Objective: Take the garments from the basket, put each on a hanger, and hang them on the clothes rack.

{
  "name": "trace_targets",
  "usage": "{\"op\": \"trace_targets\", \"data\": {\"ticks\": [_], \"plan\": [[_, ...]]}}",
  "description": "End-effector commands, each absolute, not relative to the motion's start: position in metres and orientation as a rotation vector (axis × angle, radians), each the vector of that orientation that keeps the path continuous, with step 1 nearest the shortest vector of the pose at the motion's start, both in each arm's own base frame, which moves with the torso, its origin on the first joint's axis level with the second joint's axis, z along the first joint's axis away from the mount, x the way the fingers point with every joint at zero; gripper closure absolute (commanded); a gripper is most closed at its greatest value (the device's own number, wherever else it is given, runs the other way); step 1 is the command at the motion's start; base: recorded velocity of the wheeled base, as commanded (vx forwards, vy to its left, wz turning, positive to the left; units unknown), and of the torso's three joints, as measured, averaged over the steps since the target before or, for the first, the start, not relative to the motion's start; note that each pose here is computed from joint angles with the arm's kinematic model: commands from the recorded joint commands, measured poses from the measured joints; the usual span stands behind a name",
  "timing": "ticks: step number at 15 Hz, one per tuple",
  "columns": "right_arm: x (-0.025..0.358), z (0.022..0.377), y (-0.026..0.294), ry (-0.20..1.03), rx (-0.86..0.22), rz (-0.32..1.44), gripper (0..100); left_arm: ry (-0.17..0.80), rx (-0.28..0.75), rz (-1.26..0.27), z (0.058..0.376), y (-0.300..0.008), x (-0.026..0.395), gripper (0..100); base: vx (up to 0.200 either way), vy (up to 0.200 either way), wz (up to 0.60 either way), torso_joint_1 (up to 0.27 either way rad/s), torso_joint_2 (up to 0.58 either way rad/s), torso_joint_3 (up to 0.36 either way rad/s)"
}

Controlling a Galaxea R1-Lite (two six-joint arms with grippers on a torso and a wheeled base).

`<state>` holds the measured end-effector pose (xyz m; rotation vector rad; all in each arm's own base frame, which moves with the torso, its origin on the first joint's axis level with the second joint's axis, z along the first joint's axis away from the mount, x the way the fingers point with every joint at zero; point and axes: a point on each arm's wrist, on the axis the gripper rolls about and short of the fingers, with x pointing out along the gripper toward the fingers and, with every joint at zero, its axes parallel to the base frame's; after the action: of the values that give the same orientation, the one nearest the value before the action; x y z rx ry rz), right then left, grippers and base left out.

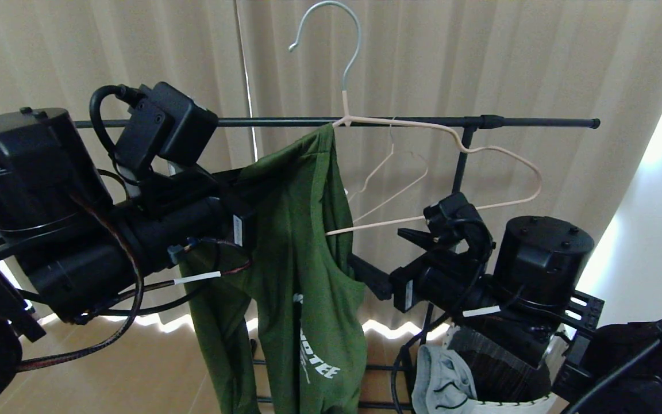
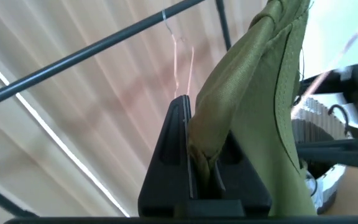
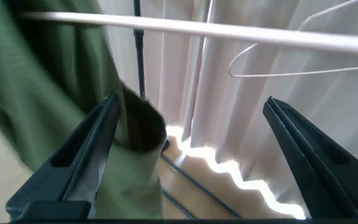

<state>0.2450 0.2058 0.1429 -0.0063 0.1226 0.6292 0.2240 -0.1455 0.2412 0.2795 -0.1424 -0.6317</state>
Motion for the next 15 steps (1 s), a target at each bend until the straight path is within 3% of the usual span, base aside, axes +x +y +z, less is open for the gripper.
{"op": "trace_targets", "data": {"ticks": [1,8,15], "plan": [[0.253,0.132,0.213,0.148,-0.017,0.63,0,-0.154,0.277,-0.637,0.244,-0.146,0.221,100,0.0,0.0,0.0,0.0,0.0,0.0],[0.235,0.107,0.221,0.242,-0.064,0.67,0,-0.169,0.273,-0.623,0.248,-0.142,0.22,100,0.0,0.0,0.0,0.0,0.0,0.0],[0.228,0.107,0.159,0.288,-0.09,0.479,0,-0.166,0.282,-0.599,0.248,-0.138,0.222,100,0.0,0.0,0.0,0.0,0.0,0.0]]}}
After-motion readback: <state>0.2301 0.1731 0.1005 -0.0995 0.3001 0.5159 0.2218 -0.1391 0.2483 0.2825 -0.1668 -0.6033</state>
